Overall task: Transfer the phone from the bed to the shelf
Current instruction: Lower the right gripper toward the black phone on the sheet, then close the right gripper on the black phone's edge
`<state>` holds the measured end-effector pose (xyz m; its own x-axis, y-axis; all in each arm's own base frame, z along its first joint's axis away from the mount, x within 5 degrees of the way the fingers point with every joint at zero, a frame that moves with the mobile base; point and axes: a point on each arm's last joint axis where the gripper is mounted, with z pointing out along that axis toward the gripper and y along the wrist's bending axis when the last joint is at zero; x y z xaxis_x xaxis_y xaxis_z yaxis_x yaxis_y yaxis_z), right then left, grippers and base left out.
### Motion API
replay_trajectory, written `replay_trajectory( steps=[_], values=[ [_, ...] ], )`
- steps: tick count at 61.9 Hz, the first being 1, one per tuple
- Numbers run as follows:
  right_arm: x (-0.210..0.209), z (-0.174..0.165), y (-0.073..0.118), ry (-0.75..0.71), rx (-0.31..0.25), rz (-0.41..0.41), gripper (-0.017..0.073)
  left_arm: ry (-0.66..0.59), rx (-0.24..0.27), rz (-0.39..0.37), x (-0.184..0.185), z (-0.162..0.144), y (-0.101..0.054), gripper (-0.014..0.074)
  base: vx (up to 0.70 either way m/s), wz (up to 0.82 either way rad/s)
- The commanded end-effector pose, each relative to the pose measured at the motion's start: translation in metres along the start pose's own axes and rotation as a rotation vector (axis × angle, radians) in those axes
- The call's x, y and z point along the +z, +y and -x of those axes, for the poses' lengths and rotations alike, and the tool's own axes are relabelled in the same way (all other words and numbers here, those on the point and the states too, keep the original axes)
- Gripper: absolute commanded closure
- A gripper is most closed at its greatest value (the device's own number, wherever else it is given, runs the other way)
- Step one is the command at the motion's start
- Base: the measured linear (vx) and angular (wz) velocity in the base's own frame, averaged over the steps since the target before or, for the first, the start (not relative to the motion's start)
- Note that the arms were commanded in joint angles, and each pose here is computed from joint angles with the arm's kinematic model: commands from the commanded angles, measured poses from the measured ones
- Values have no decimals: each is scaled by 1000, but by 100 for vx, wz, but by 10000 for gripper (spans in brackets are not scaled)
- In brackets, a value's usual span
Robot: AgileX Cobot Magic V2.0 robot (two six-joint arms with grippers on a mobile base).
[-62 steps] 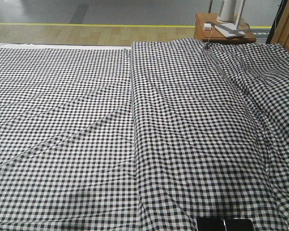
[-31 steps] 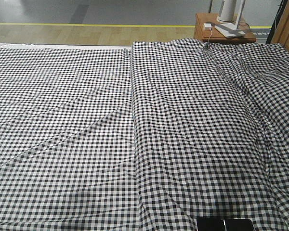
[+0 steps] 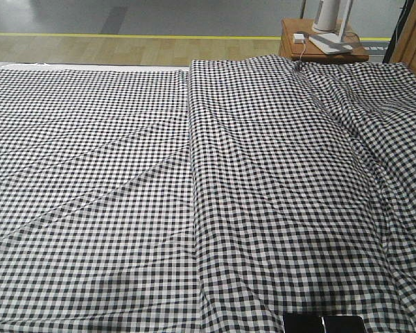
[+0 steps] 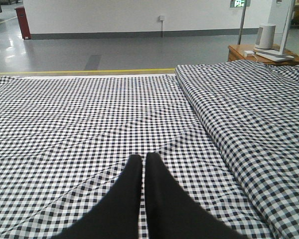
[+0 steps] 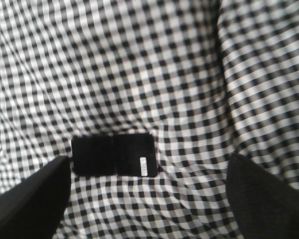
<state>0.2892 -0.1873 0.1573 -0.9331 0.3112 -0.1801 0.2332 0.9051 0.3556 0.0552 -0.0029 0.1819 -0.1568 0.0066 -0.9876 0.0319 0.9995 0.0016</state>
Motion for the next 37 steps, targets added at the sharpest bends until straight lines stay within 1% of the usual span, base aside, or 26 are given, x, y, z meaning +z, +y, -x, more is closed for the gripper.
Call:
replay_trajectory(
  steps=[1,11,24,30,37],
  values=[
    [4,8,-2,-33,-28,46,-32,-77,-13,4,0,6,1,593,0,0],
    [44,5,-12,32,-38,153,-32,-77,-13,4,0,6,1,593,0,0],
    [88,-6,-20,106,-40,307,-32,-77,-13,4,0,6,1,593,0,0],
    [104,-12,-23,143,-35,351,-32,-77,-13,4,0,6,1,593,0,0],
    [123,-21,-28,192,-13,384,-32,-77,-13,4,0,6,1,593,0,0]
  ],
)
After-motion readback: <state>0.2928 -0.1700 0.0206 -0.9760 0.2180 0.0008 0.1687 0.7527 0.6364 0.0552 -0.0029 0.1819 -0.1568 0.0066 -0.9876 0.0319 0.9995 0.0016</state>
